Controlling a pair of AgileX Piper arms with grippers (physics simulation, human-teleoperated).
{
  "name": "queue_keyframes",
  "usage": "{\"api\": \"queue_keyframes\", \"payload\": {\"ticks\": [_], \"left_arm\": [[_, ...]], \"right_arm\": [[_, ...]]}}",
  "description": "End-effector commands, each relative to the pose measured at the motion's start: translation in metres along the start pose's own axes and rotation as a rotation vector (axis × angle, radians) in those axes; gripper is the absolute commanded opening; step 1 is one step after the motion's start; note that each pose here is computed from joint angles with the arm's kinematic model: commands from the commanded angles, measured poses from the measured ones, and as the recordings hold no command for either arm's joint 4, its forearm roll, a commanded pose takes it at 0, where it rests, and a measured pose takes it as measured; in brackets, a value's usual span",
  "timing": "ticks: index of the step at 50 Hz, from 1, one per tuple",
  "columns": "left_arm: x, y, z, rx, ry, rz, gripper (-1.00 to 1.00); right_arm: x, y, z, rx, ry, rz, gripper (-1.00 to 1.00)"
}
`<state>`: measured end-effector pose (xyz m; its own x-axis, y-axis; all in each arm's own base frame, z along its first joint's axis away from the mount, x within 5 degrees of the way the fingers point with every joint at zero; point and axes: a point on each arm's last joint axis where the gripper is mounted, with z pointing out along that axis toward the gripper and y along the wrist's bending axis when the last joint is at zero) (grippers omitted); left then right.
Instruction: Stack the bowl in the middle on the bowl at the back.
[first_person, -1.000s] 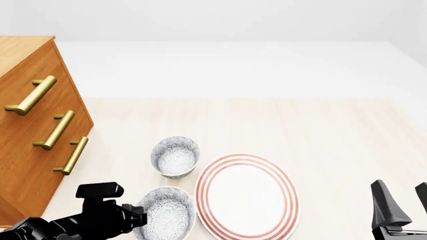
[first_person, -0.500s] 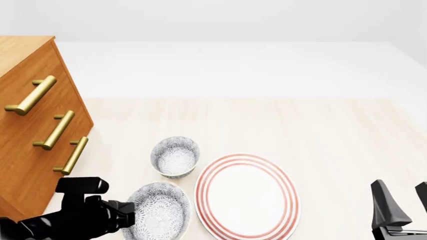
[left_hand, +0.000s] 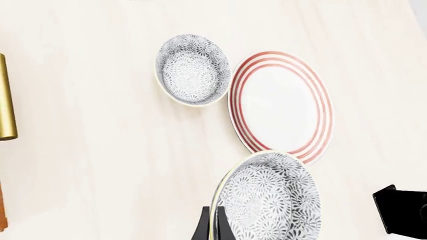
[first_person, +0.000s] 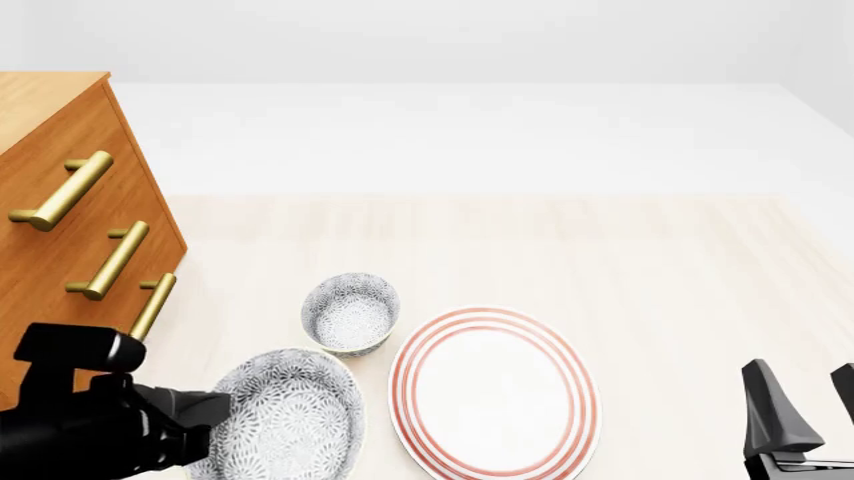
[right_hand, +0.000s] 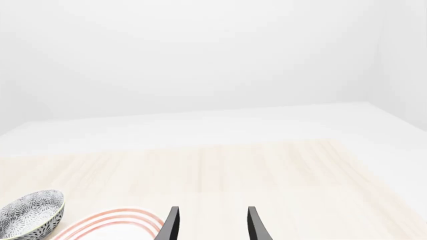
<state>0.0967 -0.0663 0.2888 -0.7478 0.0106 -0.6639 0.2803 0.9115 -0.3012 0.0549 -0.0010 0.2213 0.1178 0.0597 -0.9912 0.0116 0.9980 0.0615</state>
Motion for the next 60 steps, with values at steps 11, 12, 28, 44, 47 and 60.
{"api": "queue_keyframes", "payload": {"ticks": [11, 12, 28, 44, 47, 60], "left_arm": [[0.013, -0.019, -0.042, 0.151, 0.130, 0.141, -1.00], [0.013, -0.019, -0.042, 0.151, 0.130, 0.141, -1.00], [0.026, -0.024, -0.026, 0.177, 0.190, 0.168, -1.00], [0.041, -0.017, -0.011, 0.160, 0.220, 0.194, -1.00], [0.042, -0.018, -0.006, 0.159, 0.222, 0.204, -1.00], [0.053, -0.017, 0.010, 0.156, 0.253, 0.216, -1.00]], "right_arm": [[-0.003, 0.000, 0.000, 0.010, -0.013, 0.011, 1.00], [-0.003, 0.000, 0.000, 0.010, -0.013, 0.011, 1.00], [-0.004, 0.000, 0.000, 0.011, -0.017, 0.017, 1.00], [-0.004, 0.000, 0.000, 0.011, -0.019, 0.017, 1.00], [-0.004, 0.000, 0.000, 0.012, -0.018, 0.018, 1.00], [-0.004, -0.001, 0.000, 0.013, -0.017, 0.020, 1.00]]}}
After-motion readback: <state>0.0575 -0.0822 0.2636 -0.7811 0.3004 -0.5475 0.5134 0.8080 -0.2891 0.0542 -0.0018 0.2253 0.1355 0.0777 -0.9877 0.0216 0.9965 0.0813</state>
